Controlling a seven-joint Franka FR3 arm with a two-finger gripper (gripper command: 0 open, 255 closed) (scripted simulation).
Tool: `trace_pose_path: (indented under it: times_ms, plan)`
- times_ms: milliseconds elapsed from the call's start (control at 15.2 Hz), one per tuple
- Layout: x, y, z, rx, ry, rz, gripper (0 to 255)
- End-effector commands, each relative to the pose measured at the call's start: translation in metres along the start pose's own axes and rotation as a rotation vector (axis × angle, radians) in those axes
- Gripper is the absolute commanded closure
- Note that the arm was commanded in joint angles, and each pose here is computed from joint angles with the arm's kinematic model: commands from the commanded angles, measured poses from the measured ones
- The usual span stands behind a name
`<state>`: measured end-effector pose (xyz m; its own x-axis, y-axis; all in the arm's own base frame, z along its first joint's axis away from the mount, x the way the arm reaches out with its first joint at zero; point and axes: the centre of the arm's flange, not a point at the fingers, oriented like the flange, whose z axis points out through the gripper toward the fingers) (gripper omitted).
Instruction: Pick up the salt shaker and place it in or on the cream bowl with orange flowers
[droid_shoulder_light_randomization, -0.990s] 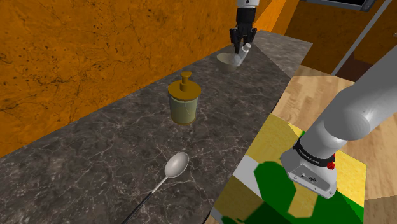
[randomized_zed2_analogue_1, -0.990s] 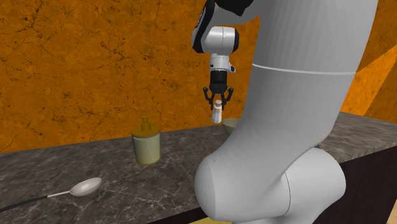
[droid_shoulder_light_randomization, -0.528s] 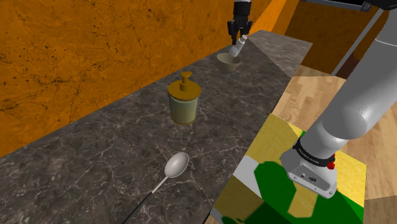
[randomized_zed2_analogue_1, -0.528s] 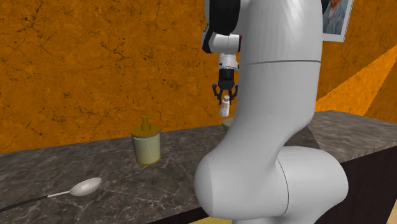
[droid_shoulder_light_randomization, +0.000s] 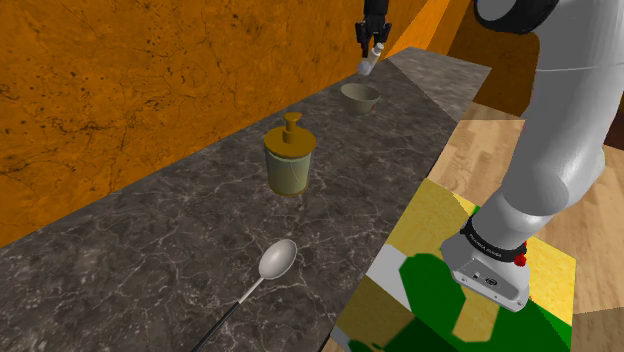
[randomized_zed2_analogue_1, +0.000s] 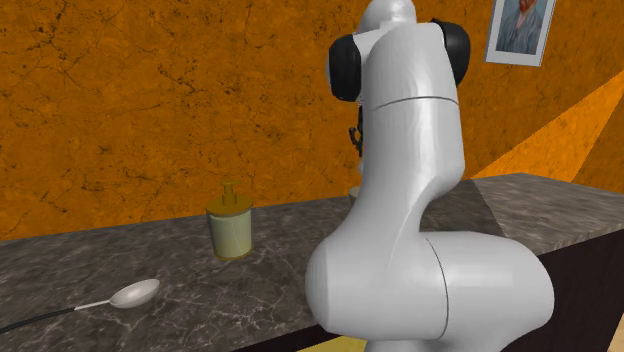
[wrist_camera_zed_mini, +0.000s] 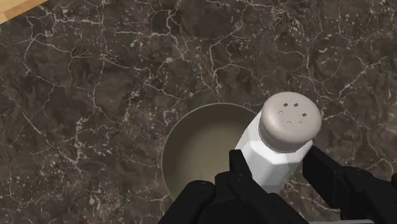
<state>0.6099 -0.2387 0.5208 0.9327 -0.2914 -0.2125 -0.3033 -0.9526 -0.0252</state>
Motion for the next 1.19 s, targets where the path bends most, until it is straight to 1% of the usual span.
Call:
trace_pose_path:
  times_ms: [0,66,1122]
  plan:
    - [0.024,0.012,-0.005,0.000,0.000,-0.002,255]
    - [0.039,0.021,-0.010,0.000,0.000,-0.001,255]
    - [0.057,0.023,0.072,0.000,0.000,-0.001,255]
